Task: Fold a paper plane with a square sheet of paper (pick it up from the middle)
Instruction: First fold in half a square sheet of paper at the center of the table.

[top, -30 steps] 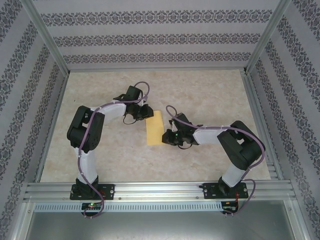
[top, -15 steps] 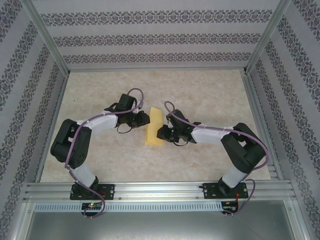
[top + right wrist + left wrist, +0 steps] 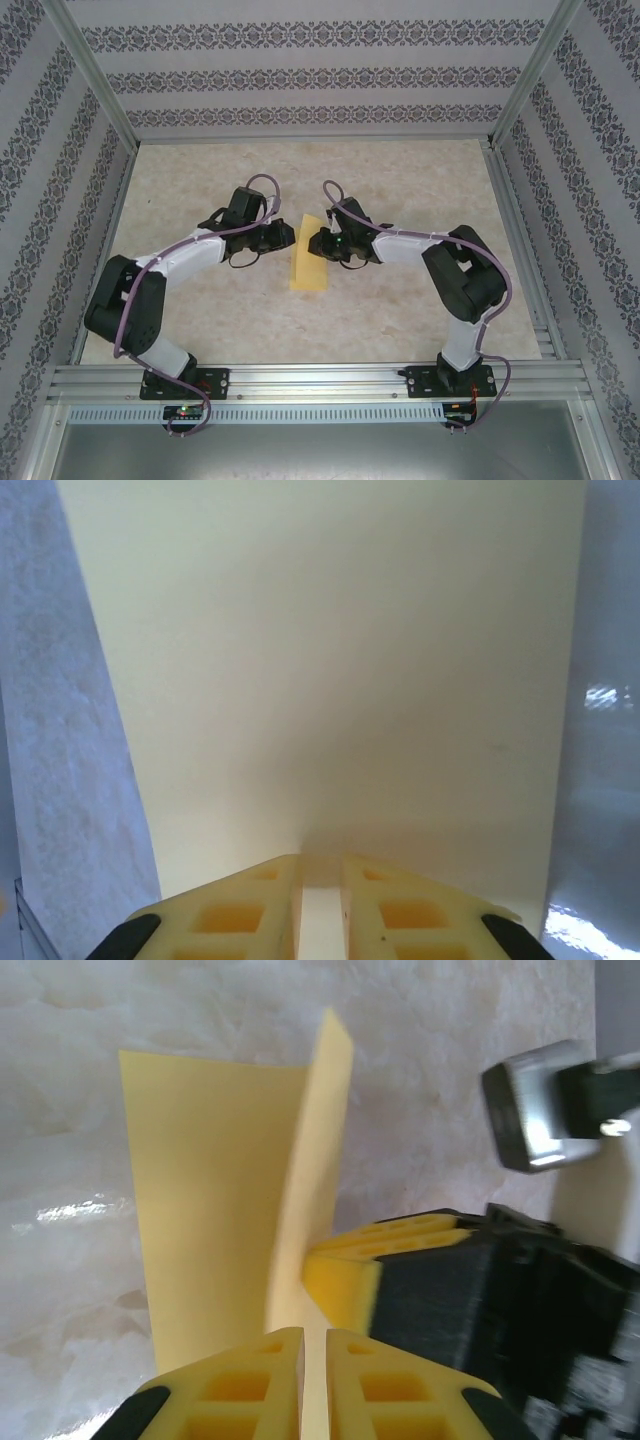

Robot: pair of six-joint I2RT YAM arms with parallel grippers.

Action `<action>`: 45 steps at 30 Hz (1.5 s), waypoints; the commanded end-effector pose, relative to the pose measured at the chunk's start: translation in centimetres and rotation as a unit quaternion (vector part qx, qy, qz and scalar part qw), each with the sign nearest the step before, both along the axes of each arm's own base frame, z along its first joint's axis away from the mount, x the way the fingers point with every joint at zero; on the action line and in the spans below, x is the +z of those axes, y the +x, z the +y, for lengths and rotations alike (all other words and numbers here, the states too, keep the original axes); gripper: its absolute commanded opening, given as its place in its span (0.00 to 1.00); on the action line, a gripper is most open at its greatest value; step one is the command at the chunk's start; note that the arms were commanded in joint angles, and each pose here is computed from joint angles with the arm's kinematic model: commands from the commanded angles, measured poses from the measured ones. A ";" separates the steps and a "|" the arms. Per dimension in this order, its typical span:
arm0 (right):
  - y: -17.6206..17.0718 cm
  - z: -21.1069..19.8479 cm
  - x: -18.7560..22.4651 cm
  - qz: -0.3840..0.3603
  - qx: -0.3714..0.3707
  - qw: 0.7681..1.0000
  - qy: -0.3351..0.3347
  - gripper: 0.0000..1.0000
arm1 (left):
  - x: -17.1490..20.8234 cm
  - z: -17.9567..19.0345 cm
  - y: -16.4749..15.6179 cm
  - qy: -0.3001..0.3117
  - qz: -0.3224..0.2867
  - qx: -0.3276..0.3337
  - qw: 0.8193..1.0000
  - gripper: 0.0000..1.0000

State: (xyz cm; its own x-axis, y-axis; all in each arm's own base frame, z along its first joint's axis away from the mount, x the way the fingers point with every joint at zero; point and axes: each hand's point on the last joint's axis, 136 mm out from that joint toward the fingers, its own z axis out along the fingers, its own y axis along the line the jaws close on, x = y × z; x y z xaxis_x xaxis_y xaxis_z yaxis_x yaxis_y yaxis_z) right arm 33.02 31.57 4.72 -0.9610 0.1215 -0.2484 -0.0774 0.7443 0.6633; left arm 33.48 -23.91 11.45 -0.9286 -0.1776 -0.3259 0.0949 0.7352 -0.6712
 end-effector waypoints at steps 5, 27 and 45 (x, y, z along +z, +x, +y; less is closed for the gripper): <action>0.4 1.3 -0.3 0.001 0.034 0.999 0.022 0.19 | -0.4 -1.3 -1.0 -0.029 0.010 -0.017 0.999 0.13; 0.5 0.6 -1.9 0.020 0.020 1.000 -0.001 0.12 | -8.0 -3.1 -2.3 0.033 0.096 -0.032 0.994 0.04; 0.4 0.4 -2.7 0.027 0.017 0.999 -0.007 0.13 | -9.8 -2.4 -2.7 0.063 0.115 -0.029 0.991 0.04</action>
